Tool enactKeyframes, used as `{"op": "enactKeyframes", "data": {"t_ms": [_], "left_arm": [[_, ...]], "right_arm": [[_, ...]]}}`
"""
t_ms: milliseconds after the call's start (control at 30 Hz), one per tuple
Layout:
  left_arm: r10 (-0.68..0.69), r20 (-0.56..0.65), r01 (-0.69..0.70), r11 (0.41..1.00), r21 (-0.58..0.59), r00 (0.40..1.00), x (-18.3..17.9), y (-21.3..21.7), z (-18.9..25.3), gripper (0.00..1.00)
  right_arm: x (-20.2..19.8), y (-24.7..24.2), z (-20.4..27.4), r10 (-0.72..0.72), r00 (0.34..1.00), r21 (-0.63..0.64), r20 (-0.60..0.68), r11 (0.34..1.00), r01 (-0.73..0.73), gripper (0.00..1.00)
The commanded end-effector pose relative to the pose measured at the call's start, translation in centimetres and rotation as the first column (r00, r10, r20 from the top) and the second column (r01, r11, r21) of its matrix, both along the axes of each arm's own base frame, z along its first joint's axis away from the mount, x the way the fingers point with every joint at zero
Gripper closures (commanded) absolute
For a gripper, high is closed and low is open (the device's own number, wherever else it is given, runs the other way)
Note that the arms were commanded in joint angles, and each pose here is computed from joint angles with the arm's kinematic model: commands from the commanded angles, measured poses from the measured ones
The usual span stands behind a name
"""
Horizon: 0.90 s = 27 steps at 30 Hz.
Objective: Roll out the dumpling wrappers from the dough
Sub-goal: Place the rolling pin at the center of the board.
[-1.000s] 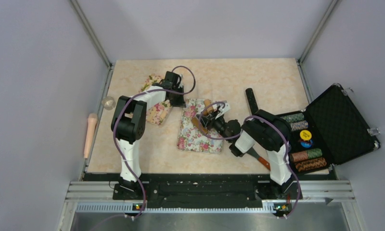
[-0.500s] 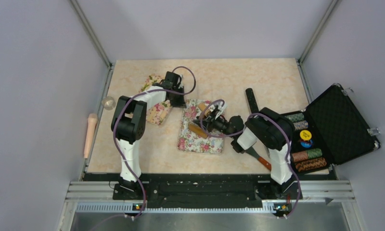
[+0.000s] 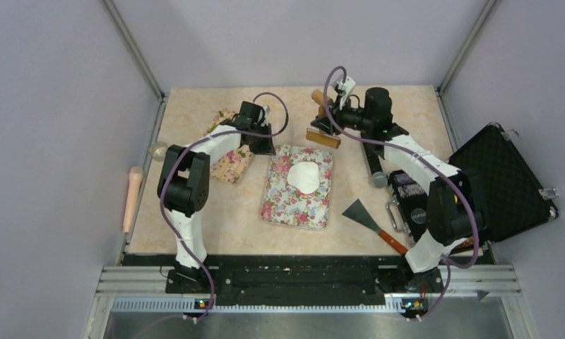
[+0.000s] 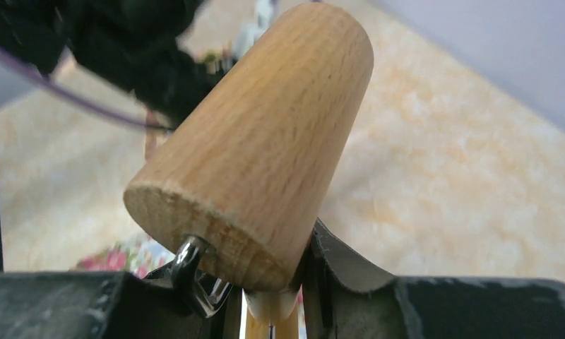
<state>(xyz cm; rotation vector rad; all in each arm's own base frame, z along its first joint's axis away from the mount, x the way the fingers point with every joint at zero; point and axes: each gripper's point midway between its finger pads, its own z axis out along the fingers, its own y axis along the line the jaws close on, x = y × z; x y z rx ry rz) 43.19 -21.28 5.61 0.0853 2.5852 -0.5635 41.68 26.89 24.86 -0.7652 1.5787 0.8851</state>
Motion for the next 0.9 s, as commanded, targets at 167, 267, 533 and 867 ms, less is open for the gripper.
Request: {"op": "enactKeyframes", "data": {"t_ms": [167,267,533,867], "left_arm": [[-0.039,0.118,0.048,0.996,-0.072,0.992,0.8,-0.3,5.2,0.75],[-0.036,0.124,0.045,0.996,-0.072,0.992,1.0,-0.1,5.5,0.71],[0.048,0.211,-0.027,0.995,-0.1,0.976,3.2,4.3,9.5,0.46],[0.102,0.317,-0.128,0.99,0.062,0.943,5.3,11.4,12.5,0.38]], "right_arm": [[-7.5,-4.7,-7.7,0.125,0.925,-0.222,-0.359,0.951,-0.215,1.0],[-8.3,-5.1,-8.6,0.144,0.893,-0.222,-0.427,0.94,-0.258,1.0],[-9.7,-7.9,-14.8,0.127,0.593,-0.159,-0.795,0.9,-0.405,0.92],[-7.7,-10.9,-19.8,-0.121,0.616,-0.363,-0.778,0.888,-0.284,0.62]]}}
